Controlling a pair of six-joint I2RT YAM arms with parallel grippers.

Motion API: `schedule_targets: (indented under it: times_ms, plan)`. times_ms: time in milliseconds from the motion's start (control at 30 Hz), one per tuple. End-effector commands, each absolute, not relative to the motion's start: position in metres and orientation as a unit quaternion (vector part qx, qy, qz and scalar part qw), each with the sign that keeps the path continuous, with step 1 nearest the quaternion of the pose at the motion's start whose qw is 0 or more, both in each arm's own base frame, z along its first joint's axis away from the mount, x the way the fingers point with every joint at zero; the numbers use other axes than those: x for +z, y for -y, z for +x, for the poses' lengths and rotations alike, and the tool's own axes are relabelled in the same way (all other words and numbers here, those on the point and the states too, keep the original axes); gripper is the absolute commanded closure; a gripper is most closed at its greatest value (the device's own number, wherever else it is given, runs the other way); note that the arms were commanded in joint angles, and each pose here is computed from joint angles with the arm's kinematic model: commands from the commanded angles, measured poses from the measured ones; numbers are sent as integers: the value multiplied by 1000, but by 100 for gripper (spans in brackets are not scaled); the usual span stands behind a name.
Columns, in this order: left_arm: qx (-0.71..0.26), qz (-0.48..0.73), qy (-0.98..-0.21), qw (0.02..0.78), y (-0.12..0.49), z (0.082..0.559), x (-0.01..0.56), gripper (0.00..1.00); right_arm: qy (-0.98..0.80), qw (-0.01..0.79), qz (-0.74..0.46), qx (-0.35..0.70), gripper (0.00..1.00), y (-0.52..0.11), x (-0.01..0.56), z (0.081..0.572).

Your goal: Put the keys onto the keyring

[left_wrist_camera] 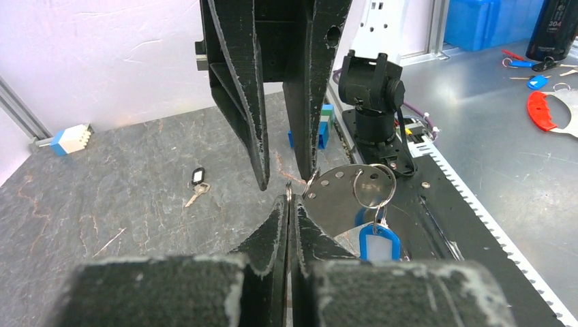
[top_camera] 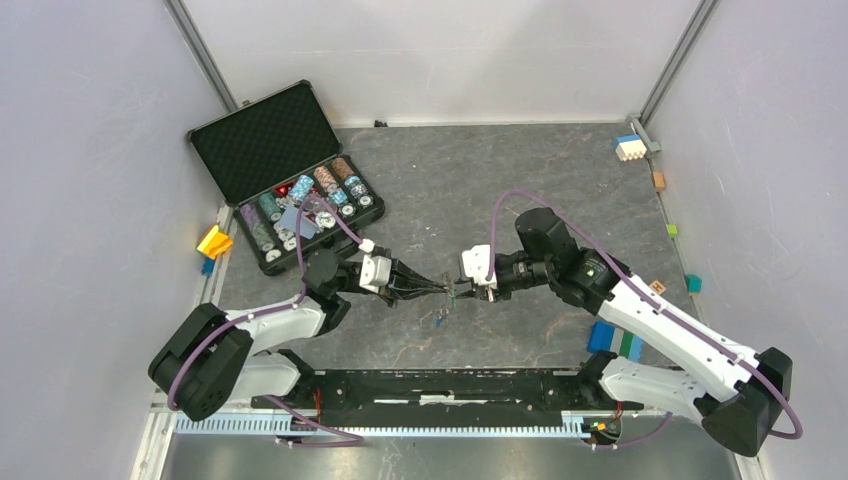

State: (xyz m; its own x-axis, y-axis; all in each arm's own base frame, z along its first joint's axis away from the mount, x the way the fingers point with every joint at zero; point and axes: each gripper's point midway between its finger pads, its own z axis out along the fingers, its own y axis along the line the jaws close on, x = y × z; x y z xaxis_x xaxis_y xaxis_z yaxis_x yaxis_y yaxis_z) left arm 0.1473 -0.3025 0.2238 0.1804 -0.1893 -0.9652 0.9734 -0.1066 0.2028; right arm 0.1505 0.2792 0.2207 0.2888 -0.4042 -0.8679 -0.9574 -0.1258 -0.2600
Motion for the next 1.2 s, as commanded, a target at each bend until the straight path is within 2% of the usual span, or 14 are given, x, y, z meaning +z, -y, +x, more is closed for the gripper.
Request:
schedule_targets:
  times_ms: [0,333,633,1167]
  plan:
    - [-521,527,-347,575,305,148,241,98,-476,434,-685,341,67,-282,227,142]
    - [-525,535,-336,571,303,142,243,98,-489,423,-683,341,88,-286,216,148]
    - [-527,545,-321,567,302,136,246,98,-492,416,-682,345,93,-287,209,148]
    - [-532,553,-313,560,302,131,246,98,-486,406,-682,365,93,-298,205,143]
